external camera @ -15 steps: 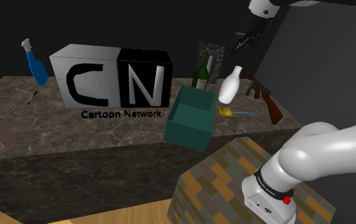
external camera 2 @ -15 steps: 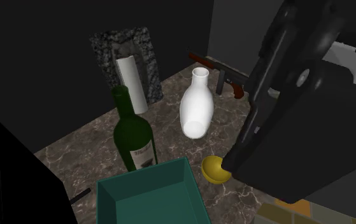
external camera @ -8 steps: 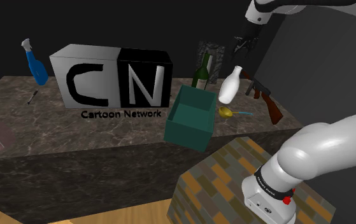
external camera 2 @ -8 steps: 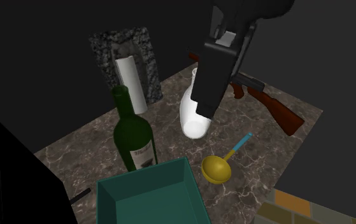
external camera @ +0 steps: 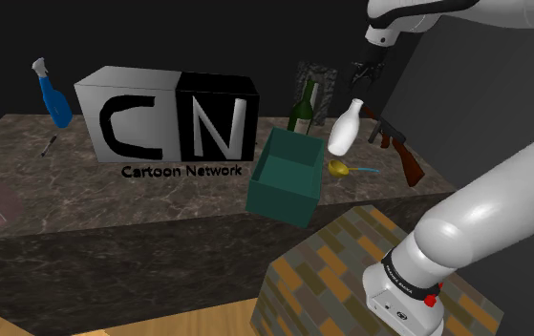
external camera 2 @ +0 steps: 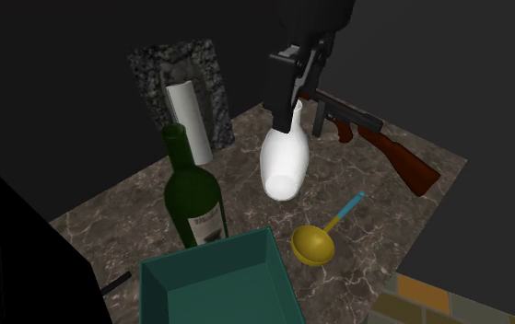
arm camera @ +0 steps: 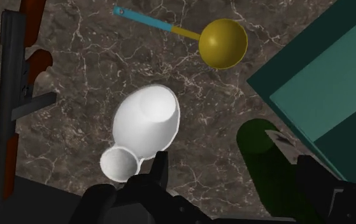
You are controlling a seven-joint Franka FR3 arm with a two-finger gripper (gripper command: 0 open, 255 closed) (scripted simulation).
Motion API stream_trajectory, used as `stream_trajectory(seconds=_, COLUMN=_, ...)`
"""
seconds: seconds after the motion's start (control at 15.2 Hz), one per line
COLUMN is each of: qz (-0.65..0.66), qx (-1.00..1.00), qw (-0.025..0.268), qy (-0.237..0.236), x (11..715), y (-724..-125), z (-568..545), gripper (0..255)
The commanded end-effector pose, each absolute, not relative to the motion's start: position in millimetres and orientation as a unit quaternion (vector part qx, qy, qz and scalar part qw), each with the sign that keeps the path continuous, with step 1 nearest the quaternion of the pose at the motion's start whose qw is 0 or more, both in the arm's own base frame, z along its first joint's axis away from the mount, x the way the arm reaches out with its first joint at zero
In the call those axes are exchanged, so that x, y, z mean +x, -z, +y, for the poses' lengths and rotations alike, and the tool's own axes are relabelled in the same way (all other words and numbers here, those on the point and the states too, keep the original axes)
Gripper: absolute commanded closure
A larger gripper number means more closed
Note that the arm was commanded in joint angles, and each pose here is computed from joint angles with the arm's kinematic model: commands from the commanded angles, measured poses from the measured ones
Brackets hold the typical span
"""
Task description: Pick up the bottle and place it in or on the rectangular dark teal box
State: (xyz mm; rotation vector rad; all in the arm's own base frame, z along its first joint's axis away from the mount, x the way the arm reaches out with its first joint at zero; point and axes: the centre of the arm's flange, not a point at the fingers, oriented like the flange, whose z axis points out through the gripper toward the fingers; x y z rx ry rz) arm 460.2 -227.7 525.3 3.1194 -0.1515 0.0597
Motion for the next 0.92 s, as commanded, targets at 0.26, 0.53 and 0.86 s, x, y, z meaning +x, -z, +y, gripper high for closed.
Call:
stream_trajectory(seconds=0.26, qz=-0.064, qx=0.998, qw=0.005, qy=0.002, x=492, y=-487, z=-293, gripper=0)
stream_trajectory(seconds=0.53, qz=-0.075, qx=0.997, qw=0.002, qy=0.016, x=510, y=-462, z=-338, gripper=0)
stream_trajectory(seconds=0.86, qz=-0.076, qx=0.997, qw=0.002, qy=0.017, x=511, y=-439, z=-341, gripper=0)
